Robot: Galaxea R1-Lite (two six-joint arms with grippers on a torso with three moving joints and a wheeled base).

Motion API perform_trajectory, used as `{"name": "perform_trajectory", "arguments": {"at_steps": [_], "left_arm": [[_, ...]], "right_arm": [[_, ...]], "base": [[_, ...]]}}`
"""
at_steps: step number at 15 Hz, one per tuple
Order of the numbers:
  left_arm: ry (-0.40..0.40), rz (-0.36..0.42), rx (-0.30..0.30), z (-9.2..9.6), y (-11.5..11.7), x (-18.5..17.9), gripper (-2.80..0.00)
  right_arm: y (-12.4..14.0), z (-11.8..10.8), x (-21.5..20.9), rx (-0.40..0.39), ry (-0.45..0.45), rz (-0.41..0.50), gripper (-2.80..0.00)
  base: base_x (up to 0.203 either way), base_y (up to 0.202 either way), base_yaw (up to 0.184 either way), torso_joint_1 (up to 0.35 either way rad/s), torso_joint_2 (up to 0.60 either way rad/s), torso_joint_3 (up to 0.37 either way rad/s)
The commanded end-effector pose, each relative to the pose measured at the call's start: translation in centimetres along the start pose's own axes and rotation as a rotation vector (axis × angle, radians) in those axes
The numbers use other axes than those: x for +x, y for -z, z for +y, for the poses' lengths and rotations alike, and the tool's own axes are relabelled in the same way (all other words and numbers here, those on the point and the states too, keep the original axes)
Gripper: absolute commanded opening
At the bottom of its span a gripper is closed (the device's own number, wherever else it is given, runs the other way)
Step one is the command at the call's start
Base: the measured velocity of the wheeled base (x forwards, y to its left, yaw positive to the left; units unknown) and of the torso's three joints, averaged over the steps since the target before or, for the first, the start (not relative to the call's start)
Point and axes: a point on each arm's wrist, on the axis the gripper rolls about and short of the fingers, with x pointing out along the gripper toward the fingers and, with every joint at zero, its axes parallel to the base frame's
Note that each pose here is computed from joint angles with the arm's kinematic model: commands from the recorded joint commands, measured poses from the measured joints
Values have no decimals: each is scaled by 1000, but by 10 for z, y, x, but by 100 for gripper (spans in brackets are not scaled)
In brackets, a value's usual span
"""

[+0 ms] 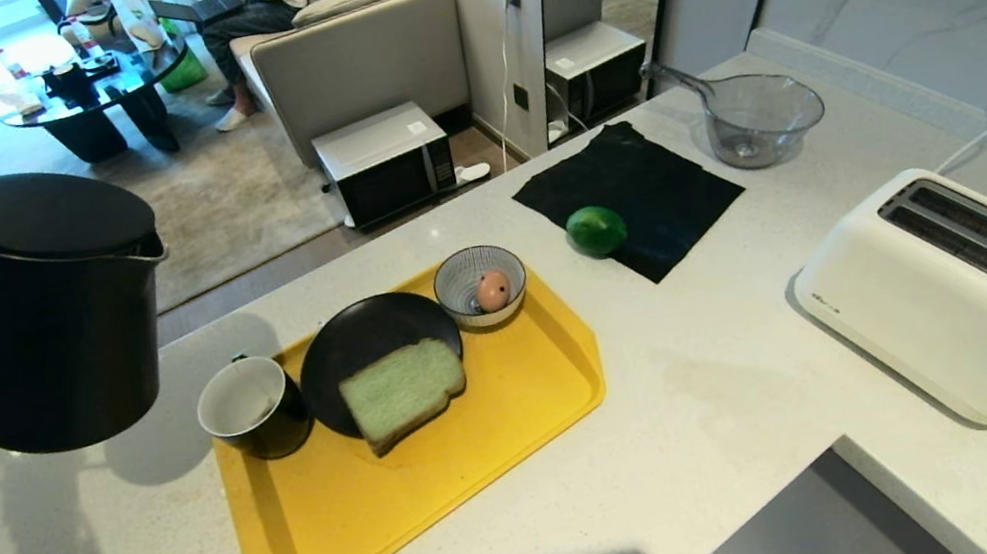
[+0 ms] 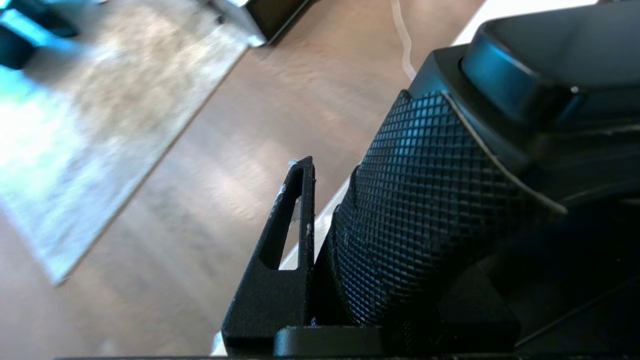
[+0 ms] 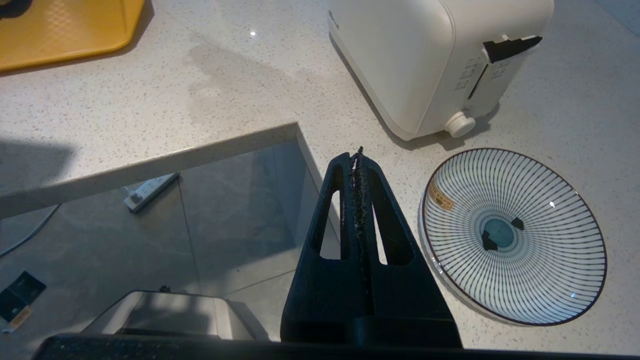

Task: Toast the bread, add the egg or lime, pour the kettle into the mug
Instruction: Pour water into a cup

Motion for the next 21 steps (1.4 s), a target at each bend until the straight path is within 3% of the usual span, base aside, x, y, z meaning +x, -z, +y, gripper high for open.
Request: {"name": "perform_trajectory", "arguments": {"at_steps": [1, 4, 10, 14, 21], "left_arm": [[-17, 16, 33, 7, 7, -2, -280], [-14, 54, 129, 9, 13, -5, -280], [-50, 103, 255, 10, 16, -6, -280], [-67, 117, 274, 11, 15, -3, -280], [-84, 127, 382, 6, 6, 9, -280]], "right_arm": [[0, 0, 0, -1, -1, 0, -280], [0, 0, 0, -1, 1, 0, -280], [0, 0, 0, -1, -1, 0, -280], [0, 0, 0, -1, -1, 1, -280], [0, 0, 0, -1, 1, -1, -280]], "base": [[0, 0, 0, 0, 0, 0], [0, 0, 0, 0, 0, 0], [0, 0, 0, 0, 0, 0], [0, 0, 0, 0, 0, 0], [0, 0, 0, 0, 0, 0]]}}
